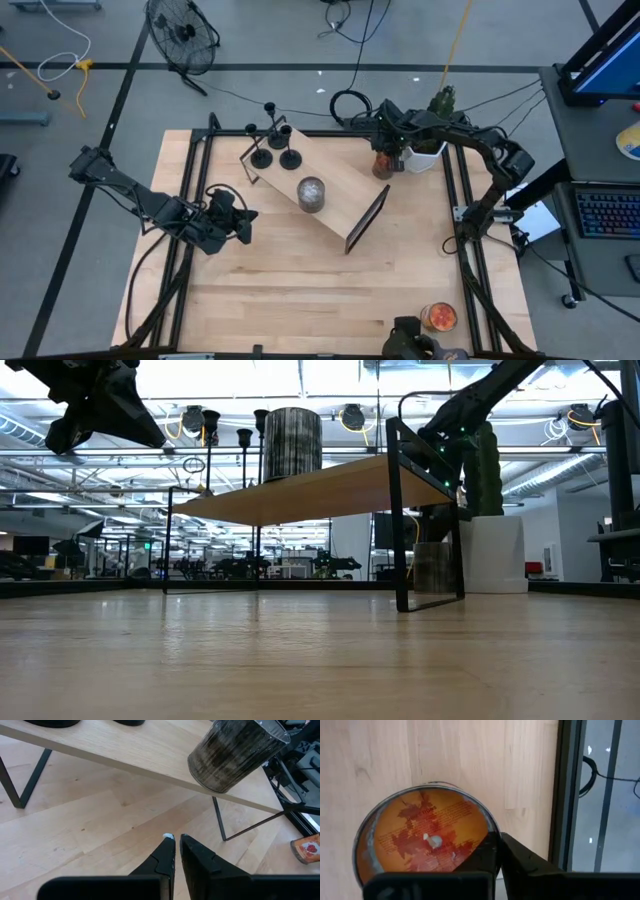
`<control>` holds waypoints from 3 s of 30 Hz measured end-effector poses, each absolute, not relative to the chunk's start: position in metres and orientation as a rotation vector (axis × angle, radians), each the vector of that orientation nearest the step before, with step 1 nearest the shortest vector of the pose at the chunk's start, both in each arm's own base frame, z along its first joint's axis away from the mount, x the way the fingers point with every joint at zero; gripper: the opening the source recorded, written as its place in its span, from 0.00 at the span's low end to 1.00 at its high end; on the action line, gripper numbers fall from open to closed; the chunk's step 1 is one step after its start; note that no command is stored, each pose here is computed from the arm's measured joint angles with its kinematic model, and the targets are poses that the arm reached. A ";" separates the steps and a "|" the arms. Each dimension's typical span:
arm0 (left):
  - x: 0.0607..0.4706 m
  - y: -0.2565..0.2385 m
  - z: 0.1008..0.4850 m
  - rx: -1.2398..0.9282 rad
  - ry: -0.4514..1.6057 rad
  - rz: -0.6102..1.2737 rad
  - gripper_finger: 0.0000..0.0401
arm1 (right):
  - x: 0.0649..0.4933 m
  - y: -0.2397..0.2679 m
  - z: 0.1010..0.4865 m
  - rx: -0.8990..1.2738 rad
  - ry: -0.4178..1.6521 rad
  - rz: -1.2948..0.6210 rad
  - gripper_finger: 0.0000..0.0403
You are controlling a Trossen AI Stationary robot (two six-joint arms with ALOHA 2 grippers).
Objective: Pick & Place candle stick holders
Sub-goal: Put the top orange scented candle aligned with the brown scented candle on the shelf
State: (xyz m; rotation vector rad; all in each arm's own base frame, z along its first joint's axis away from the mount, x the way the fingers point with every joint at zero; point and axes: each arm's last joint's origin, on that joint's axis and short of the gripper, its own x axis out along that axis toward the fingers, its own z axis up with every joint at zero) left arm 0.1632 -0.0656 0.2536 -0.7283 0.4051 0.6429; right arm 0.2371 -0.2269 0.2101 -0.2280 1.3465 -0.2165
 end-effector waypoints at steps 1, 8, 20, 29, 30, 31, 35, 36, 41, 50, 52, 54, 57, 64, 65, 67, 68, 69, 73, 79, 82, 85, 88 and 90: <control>0.163 -0.066 0.254 -0.728 0.405 0.643 0.08 | 0.237 -0.227 0.210 -0.223 1.350 -0.227 0.01; 0.163 -0.066 0.254 -0.728 0.405 0.643 0.08 | 0.237 -0.227 0.210 -0.186 1.349 -0.265 0.01; 0.163 -0.066 0.254 -0.727 0.405 0.644 0.08 | 0.223 -0.214 0.257 -0.177 1.278 -0.355 0.00; 0.163 -0.065 0.254 -0.731 0.395 0.651 0.08 | 0.215 -0.203 0.321 -0.111 1.113 -0.377 0.00; 0.163 -0.065 0.254 -0.731 0.395 0.651 0.08 | 0.215 -0.202 0.328 -0.099 1.088 -0.370 0.00; 0.163 -0.065 0.254 -0.732 0.394 0.650 0.08 | 0.215 -0.200 0.336 -0.090 1.060 -0.363 0.00; 0.163 -0.065 0.254 -0.736 0.392 0.651 0.08 | 0.218 -0.190 0.362 -0.087 0.999 -0.334 0.00; 0.163 -0.065 0.254 -0.737 0.391 0.651 0.08 | 0.219 -0.187 0.367 -0.082 0.989 -0.326 0.00; 0.163 -0.065 0.254 -0.737 0.391 0.651 0.08 | 0.227 -0.168 0.390 -0.063 0.933 -0.266 0.00; 0.163 -0.065 0.254 -0.713 0.385 0.656 0.08 | 0.242 -0.135 0.402 0.027 0.886 -0.149 0.00; 0.163 -0.065 0.254 -0.698 0.380 0.659 0.08 | 0.247 -0.131 0.400 0.040 0.890 -0.138 0.00; 0.163 -0.065 0.254 -0.694 0.381 0.659 0.08 | 0.254 -0.128 0.397 0.047 0.895 -0.123 0.00; 0.163 -0.065 0.254 -0.693 0.381 0.659 0.08 | 0.264 -0.125 0.391 0.061 0.912 -0.106 0.00; 0.163 -0.065 0.254 -0.693 0.381 0.658 0.08 | 0.290 -0.127 0.384 0.051 0.906 -0.073 0.00; 0.163 -0.065 0.254 -0.693 0.382 0.658 0.08 | 0.293 -0.128 0.385 0.054 0.897 -0.063 0.00; 0.163 -0.065 0.254 -0.693 0.382 0.658 0.08 | 0.300 -0.129 0.385 0.058 0.899 -0.050 0.00; 0.163 -0.065 0.254 -0.692 0.383 0.657 0.08 | 0.305 -0.129 0.386 0.053 0.902 -0.044 0.00; 0.163 -0.065 0.254 -0.692 0.383 0.657 0.08 | 0.309 -0.129 0.386 0.049 0.903 -0.039 0.00; 0.163 -0.065 0.254 -0.692 0.383 0.657 0.08 | 0.322 -0.130 0.381 0.047 0.952 -0.012 0.00; 0.163 -0.065 0.254 -0.688 0.385 0.656 0.08 | 0.336 -0.133 0.369 0.040 0.994 0.006 0.00; 0.163 -0.065 0.254 -0.684 0.387 0.655 0.08 | 0.341 -0.136 0.363 0.034 1.006 -0.006 0.00; 0.163 -0.065 0.254 -0.684 0.387 0.655 0.08 | 0.346 -0.137 0.358 -0.009 1.029 -0.039 0.00; 0.163 -0.065 0.254 -0.684 0.387 0.655 0.08 | 0.350 -0.137 0.356 -0.020 1.020 -0.039 0.00; 0.163 -0.065 0.254 -0.683 0.387 0.655 0.08 | 0.352 -0.134 0.356 -0.027 1.012 -0.032 0.00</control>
